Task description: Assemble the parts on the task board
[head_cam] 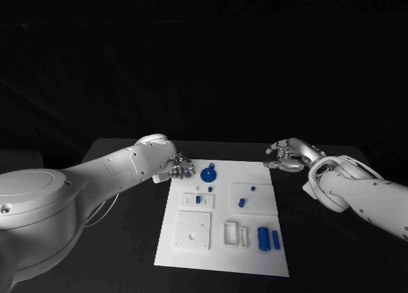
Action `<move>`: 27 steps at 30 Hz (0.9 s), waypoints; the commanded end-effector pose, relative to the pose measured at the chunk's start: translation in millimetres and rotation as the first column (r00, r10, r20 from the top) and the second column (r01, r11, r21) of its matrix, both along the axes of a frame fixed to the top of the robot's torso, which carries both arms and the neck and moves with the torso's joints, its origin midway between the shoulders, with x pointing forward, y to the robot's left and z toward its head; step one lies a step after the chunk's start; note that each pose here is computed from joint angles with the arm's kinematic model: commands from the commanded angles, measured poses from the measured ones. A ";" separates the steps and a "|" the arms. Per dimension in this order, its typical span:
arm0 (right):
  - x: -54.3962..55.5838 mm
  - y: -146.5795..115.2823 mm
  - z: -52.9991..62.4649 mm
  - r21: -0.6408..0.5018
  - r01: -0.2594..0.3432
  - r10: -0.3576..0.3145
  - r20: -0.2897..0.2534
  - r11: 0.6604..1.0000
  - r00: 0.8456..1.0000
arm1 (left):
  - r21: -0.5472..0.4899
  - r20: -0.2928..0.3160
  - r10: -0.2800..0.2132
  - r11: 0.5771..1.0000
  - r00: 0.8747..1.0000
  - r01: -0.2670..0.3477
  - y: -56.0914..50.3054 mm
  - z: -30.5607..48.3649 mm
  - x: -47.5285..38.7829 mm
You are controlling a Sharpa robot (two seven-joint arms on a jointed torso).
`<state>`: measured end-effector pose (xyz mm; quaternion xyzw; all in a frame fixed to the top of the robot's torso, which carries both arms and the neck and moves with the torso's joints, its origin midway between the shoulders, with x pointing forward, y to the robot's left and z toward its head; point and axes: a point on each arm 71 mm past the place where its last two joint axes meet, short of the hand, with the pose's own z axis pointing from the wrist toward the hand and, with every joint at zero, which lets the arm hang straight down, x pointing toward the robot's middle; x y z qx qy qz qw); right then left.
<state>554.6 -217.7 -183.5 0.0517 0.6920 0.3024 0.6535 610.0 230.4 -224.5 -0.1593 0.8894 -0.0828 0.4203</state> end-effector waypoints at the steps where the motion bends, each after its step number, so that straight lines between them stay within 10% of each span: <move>1: -0.7 1.0 -0.2 -0.002 -0.011 0.011 -0.001 1.000 1.000 | -0.029 -0.013 -0.018 0.999 1.000 0.018 -4.1 -0.4 -0.3; 27: -1.1 1.0 -0.4 -0.004 -0.013 0.013 -0.006 1.000 1.000 | -0.059 0.009 -0.010 0.998 1.000 0.010 -1.4 1.2 1.9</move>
